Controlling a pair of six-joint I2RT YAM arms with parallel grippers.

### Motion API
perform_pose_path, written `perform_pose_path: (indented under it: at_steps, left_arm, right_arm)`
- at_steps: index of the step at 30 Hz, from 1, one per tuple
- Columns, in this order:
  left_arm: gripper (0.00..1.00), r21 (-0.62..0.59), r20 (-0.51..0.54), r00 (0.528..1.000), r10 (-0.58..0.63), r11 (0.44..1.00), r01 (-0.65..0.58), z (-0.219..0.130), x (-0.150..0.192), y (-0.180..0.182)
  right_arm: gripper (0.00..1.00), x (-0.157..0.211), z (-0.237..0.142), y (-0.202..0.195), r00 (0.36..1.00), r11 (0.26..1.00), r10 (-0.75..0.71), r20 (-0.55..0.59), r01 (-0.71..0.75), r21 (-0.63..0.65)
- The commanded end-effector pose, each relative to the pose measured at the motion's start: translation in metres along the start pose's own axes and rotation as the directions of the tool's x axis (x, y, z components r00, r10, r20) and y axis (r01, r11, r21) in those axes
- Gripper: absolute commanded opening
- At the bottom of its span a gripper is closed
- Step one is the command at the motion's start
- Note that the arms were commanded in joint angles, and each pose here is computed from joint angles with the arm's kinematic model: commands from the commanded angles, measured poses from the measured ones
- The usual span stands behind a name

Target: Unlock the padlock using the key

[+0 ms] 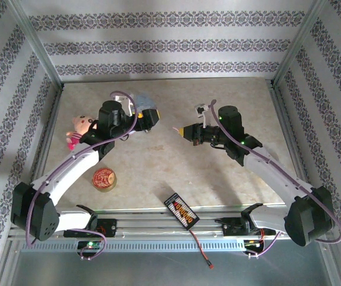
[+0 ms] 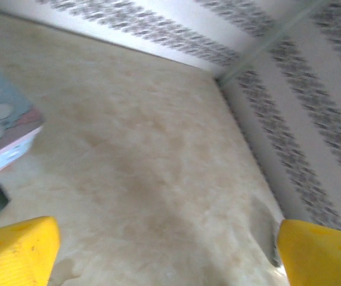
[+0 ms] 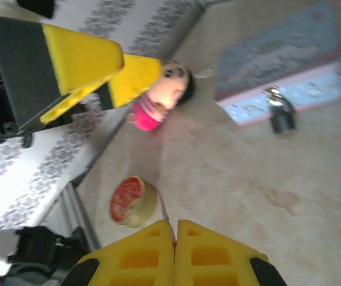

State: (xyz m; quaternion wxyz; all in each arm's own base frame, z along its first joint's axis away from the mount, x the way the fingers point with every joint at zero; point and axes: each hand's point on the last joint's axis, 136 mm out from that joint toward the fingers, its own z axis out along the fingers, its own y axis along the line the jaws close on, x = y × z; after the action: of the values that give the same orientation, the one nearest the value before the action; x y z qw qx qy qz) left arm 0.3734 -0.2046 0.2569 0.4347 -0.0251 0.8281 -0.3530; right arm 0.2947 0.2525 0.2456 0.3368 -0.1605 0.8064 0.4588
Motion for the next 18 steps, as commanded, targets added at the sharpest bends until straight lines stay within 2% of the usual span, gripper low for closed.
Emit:
perform_pose_path:
  at_steps: [1, 8, 11, 14, 18]
  left_arm:
    - [0.89, -0.174, 0.035, 0.991, -0.132, 0.975, 0.136, 0.015, 0.015, 0.04]
    - [0.89, -0.225, -0.007, 0.97, -0.241, 0.946, 0.234, 0.053, 0.046, 0.069]
    - [0.91, -0.347, -0.033, 0.976, -0.217, 0.918, 0.193, 0.063, 0.06, 0.083]
    - [0.93, -0.511, -0.065, 0.983, -0.175, 0.851, 0.118, 0.067, 0.073, 0.101]
    - [0.93, -0.646, -0.066, 0.982, -0.174, 0.758, 0.091, 0.072, 0.086, 0.126]
  right_arm:
    - [0.0, 0.002, 0.003, -0.039, 0.997, 0.981, 0.078, -0.011, -0.074, 0.182]
    - [0.0, 0.018, 0.017, -0.077, 0.971, 0.939, 0.239, -0.031, -0.223, 0.261]
    - [0.0, 0.024, 0.024, -0.09, 0.956, 0.922, 0.292, -0.039, -0.27, 0.278]
    - [0.0, 0.028, 0.029, -0.096, 0.946, 0.912, 0.321, -0.051, -0.294, 0.287]
    - [0.0, 0.03, 0.03, -0.104, 0.94, 0.899, 0.338, -0.044, -0.309, 0.309]
